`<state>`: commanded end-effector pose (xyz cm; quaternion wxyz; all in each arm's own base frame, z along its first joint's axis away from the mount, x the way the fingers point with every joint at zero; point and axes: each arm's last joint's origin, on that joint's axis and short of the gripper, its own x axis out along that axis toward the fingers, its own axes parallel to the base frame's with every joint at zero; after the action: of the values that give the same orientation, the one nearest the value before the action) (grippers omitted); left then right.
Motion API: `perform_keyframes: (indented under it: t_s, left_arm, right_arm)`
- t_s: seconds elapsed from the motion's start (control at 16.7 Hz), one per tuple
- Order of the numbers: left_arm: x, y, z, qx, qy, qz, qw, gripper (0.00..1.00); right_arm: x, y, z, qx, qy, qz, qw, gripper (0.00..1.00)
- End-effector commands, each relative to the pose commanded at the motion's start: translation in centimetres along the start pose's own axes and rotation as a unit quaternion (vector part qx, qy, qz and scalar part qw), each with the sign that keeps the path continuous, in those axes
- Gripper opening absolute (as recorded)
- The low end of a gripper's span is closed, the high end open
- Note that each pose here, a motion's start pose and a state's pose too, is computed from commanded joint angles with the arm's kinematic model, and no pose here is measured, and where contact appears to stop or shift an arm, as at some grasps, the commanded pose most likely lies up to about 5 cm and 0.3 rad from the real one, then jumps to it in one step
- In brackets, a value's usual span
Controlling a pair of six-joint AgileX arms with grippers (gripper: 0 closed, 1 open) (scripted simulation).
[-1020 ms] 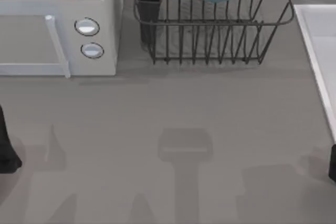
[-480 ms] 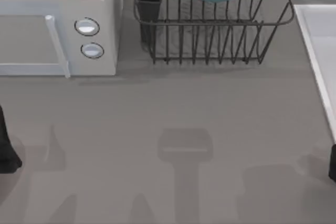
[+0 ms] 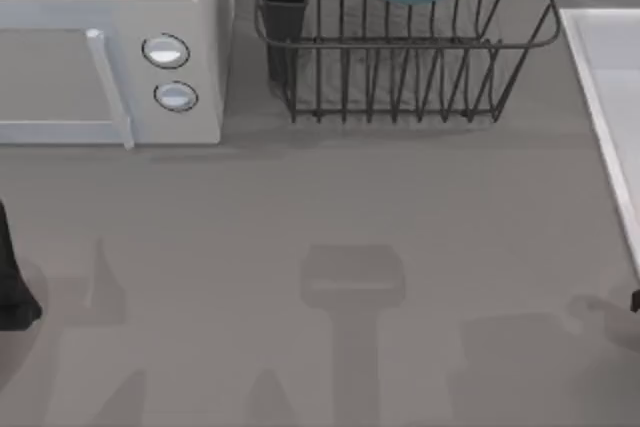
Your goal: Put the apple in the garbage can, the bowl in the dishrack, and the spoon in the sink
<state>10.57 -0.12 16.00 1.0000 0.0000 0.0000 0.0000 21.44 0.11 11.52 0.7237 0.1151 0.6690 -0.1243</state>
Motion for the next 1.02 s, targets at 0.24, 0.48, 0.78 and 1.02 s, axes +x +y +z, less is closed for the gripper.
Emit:
perform_keyframes:
  t_s: [0.24,0.48,0.78,1.02]
  left_arm:
    - [0.0,0.0,0.0,0.0,0.0,0.0,1.0,1.0]
    - [0.0,0.0,0.0,0.0,0.0,0.0,1.0,1.0]
    - [0.0,0.0,0.0,0.0,0.0,0.0,1.0,1.0]
    - [0.0,0.0,0.0,0.0,0.0,0.0,1.0,1.0]
  right_arm:
    - [-2.4,0.3,0.8,-0.001,-0.002,0.001,1.0,0.0]
    - [-6.7,0.1,0.9,0.001,0.016,-0.005,1.0,0.0]
    - [-9.9,0.0,0.7,0.0,0.0,0.0,1.0,0.0]
    - [-9.8,0.0,0.8,0.0,0.002,0.0,1.0,0.0]
